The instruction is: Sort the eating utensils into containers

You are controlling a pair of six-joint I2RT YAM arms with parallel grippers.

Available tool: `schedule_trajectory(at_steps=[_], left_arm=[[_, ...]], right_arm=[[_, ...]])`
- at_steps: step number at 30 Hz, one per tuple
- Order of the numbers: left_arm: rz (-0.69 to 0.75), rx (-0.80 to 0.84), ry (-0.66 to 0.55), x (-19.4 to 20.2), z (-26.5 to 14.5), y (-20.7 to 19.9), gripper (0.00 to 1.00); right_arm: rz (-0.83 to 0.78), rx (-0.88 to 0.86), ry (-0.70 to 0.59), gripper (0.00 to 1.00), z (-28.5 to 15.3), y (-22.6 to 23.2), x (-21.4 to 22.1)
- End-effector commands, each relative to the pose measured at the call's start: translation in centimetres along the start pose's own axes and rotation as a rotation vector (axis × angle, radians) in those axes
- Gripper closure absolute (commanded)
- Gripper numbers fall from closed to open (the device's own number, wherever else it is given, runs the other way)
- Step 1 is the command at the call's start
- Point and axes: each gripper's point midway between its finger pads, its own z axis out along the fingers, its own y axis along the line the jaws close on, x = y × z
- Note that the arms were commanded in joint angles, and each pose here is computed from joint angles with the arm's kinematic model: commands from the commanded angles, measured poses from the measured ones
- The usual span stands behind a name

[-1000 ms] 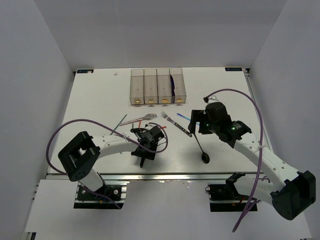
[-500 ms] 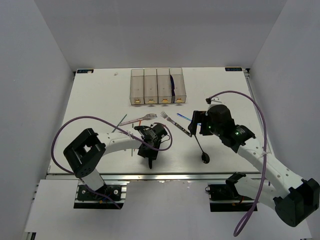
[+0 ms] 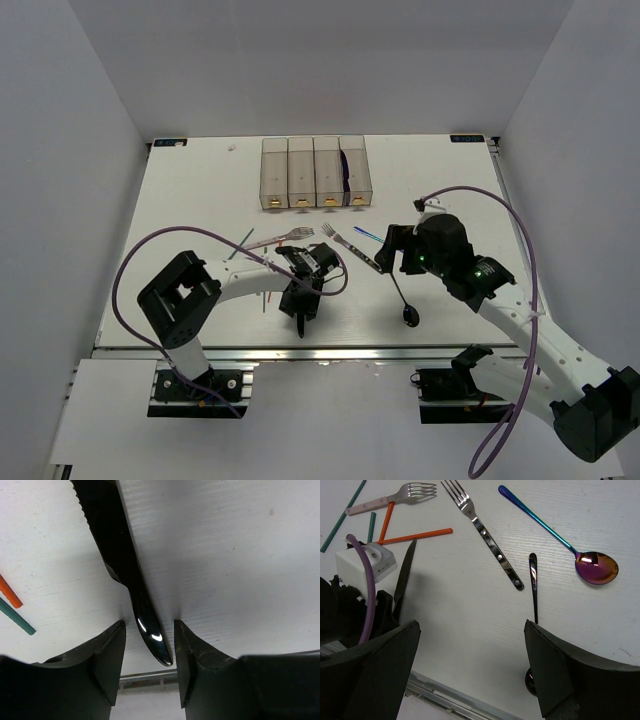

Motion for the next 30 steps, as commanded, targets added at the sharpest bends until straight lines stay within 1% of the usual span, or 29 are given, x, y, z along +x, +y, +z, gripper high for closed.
schedule_trajectory(at_steps=[1, 6, 11, 19, 29, 30], left_arm=[[-0.049, -0.081, 0.083, 2.2, 2.9, 1.4, 0.47], [-0.093, -0.068, 0.034, 0.8, 2.6, 1.2, 0.47], [-0.097, -0.095, 0.038, 0.8, 2.9, 1.7, 0.47], [-0.108, -0.125, -0.031, -0.8, 2.6, 2.1, 0.49], [-0.121, -0.157, -0.030, -0.5, 3.6, 2.7, 0.49], [-0.120, -0.162, -0.038, -0.6, 3.5, 2.8, 0.50]], right_arm=[[-0.001, -0.055, -0.036, 0.11, -0.2, 1.1, -0.7], [-0.006, -0.070, -0.029, 0.11, 0.1, 1.3, -0.5], [-0.005, -0.080, -0.031, 0.11, 0.2, 1.4, -0.5], [-0.004, -0.091, -0.034, 0.11, 0.1, 1.6, -0.4], [0.000, -0.094, -0.036, 0.11, 0.1, 1.5, -0.2], [-0.001, -0.121, -0.027, 0.11, 0.0, 2.0, 0.0]])
